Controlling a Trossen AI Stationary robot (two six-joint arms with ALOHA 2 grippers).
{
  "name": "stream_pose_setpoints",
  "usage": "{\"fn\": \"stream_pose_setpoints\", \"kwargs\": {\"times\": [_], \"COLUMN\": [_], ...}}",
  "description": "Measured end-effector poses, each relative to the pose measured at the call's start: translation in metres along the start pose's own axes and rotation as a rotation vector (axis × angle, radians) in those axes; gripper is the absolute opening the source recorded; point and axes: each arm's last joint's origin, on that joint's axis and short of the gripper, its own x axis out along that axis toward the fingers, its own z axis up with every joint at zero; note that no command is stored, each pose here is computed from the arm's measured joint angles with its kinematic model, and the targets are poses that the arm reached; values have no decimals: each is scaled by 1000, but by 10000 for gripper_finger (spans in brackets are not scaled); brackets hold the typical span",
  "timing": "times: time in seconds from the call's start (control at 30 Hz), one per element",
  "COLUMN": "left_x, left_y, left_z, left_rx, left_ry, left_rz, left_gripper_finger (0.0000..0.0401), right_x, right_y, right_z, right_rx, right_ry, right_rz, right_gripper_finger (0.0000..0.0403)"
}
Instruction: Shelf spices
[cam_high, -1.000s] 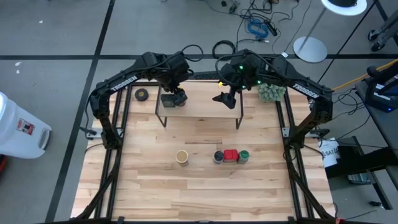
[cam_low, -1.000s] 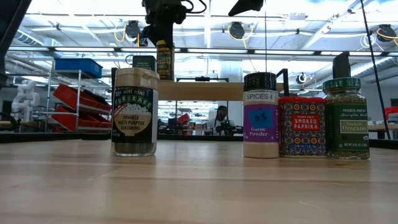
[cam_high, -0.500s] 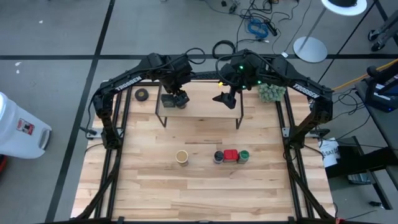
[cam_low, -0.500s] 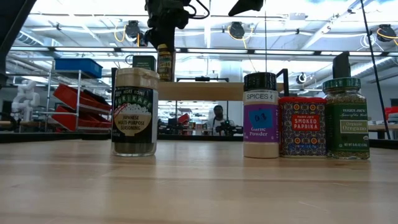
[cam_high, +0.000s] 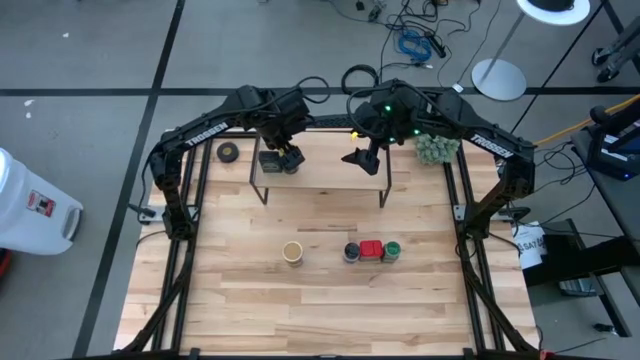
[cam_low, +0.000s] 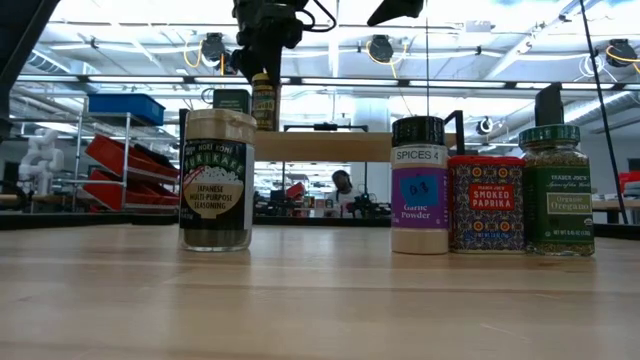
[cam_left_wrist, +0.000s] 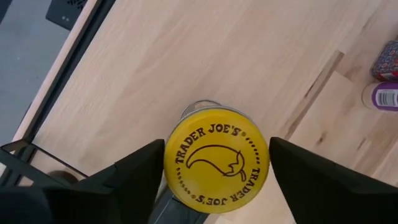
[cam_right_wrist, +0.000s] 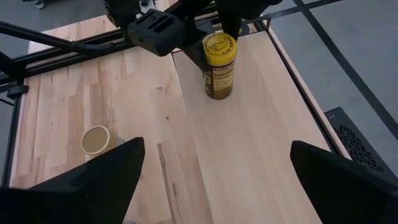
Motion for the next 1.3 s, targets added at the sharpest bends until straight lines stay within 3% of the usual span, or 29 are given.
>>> {"fn": "stream_pose_setpoints", "kwargs": {"times": [0.33,0.6,0.87,1.07,1.3], "left_x": [-1,-19,-54,-91,-138], "left_y": [-2,-2,-4,-3,-23], "left_z": [-1,-6,-4,-10,-52], "left_rx": [-22,-51,-41,-45,37], "left_ry": [2,-29,-160,-274,-384], "left_rz": [-7,-12,-14,48,-40], "left_gripper_finger": [311,311,312,312,312], "right_x": [0,0,0,0,1], "right_y": [-4,-4,-4,2,17], "right_z": [0,0,0,0,-1], "right_rx": [3,3,16,22,16], "right_ry": [-1,-1,-1,1,12], "right_rz": [-8,-5,-3,15,88], "right_gripper_finger": [391,391,391,391,391]}}
